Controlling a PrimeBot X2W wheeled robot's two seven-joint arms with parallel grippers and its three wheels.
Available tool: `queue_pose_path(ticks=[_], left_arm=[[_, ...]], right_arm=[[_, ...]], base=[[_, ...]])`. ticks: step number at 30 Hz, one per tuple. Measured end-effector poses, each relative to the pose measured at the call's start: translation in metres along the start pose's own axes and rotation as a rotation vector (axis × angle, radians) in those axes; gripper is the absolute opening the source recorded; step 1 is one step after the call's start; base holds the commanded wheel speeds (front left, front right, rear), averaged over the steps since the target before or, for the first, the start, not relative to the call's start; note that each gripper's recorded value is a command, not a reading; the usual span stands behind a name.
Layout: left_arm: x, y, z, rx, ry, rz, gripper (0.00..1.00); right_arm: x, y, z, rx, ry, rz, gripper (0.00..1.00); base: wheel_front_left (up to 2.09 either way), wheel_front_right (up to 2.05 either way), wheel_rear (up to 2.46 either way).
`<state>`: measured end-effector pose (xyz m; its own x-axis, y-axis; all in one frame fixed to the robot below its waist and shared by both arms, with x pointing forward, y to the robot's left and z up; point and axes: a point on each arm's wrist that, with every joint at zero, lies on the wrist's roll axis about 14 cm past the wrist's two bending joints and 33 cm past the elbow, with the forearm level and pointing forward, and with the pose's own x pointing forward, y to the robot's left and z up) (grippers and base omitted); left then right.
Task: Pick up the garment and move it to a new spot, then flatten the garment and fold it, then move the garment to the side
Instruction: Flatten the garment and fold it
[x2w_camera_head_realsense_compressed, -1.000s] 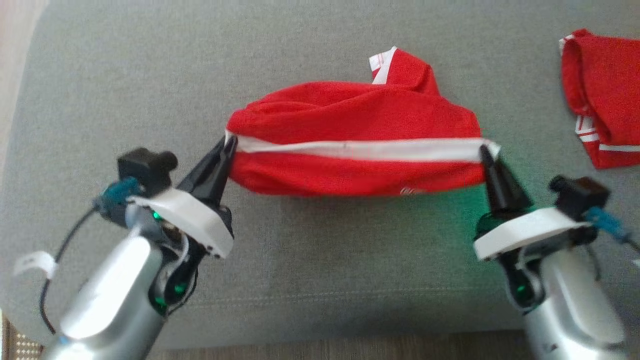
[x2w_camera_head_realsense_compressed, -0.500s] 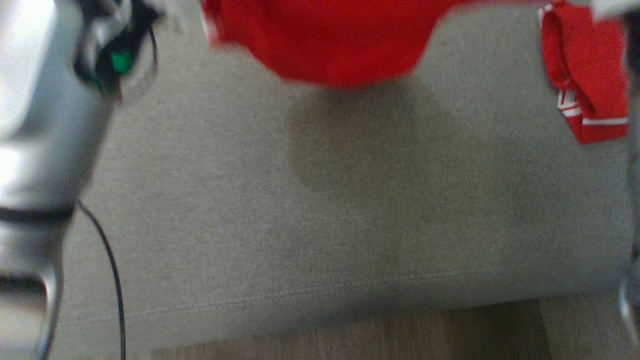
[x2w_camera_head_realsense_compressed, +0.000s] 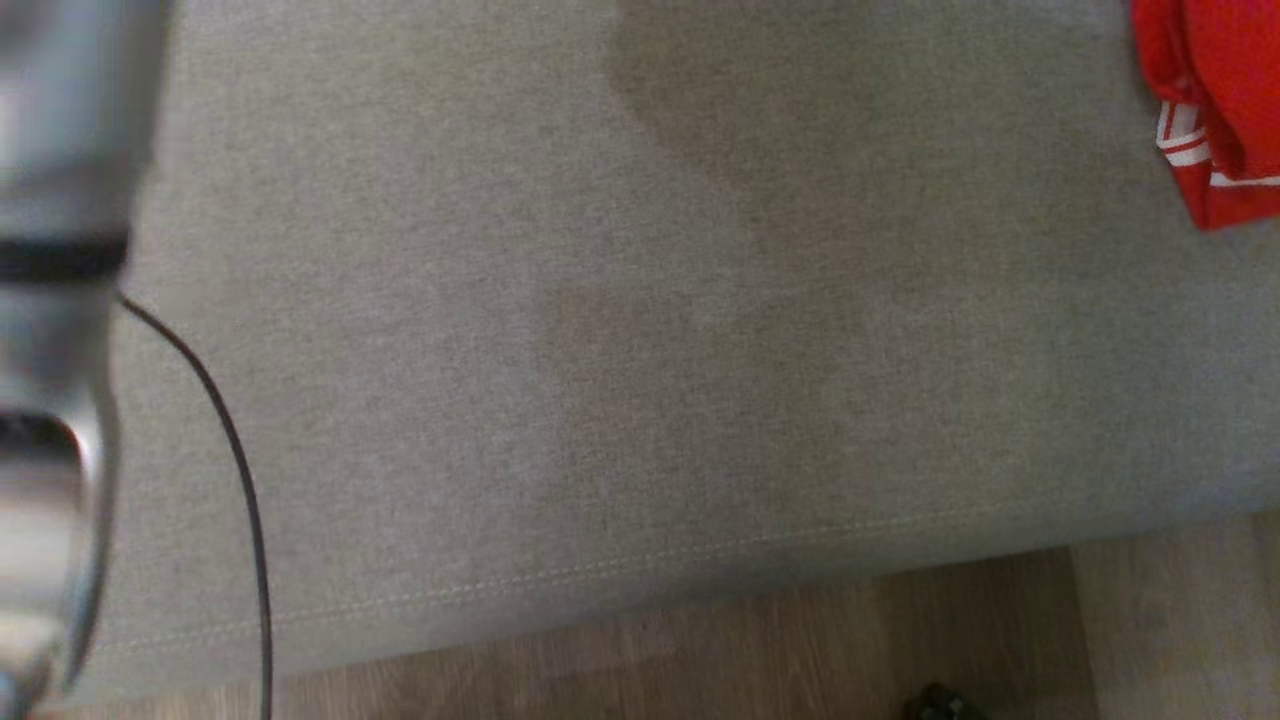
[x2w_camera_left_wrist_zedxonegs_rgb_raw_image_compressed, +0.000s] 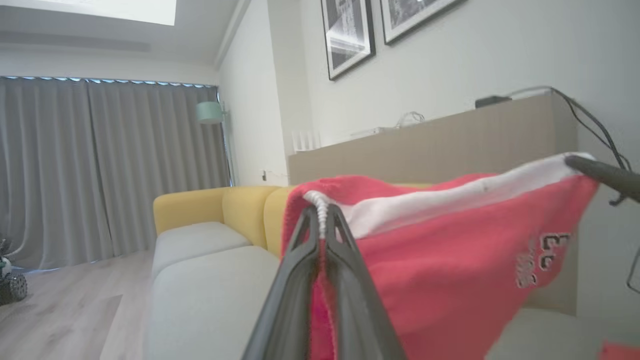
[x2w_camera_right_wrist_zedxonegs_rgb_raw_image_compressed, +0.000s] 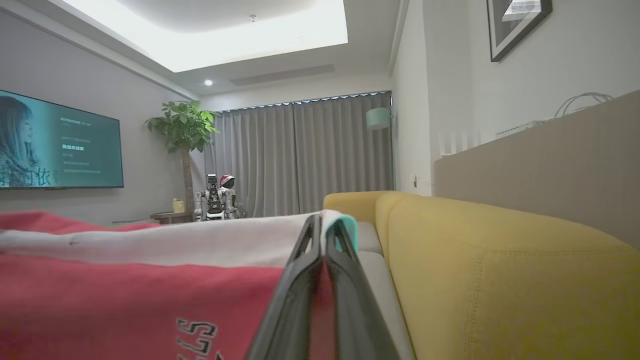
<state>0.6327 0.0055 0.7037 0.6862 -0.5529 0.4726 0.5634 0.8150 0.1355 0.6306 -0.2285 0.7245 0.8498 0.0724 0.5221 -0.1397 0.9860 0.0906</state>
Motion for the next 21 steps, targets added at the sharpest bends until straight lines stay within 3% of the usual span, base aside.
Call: queue_pose_path(ticks=[2,5,8,11,15,21], left_arm=[[-0.022,-0.018,-0.025,0.003,0.064,-0.043,0.0],[-0.086,-0.059,-0.088,-0.016,0.26,-0.146,0.0],[-0.171,-0.101,-0.137,-0.084,0.464,-0.235,0.0],[-0.234,-0.118,-0.155,-0.134,0.596,-0.244,0.0],[-0.271,-0.129,-0.149,-0.161,0.641,-0.233,0.0],[-0.302,-0.144,-0.13,-0.178,0.645,-0.189,0.0]], right_arm=[[-0.016,0.005,-0.016,0.015,0.037,0.014,0.0],[-0.069,0.004,-0.071,0.051,0.198,-0.002,0.0],[-0.16,-0.003,-0.138,0.098,0.465,-0.062,0.0],[-0.25,-0.005,-0.175,0.16,0.68,-0.131,0.0],[-0.311,0.003,-0.178,0.222,0.791,-0.178,0.0],[-0.329,0.015,-0.153,0.275,0.78,-0.189,0.0]], base=[[0.0,0.0,0.0],[0.0,0.0,0.0],[0.0,0.0,0.0],[0.0,0.0,0.0],[0.0,0.0,0.0],[0.0,0.0,0.0]])
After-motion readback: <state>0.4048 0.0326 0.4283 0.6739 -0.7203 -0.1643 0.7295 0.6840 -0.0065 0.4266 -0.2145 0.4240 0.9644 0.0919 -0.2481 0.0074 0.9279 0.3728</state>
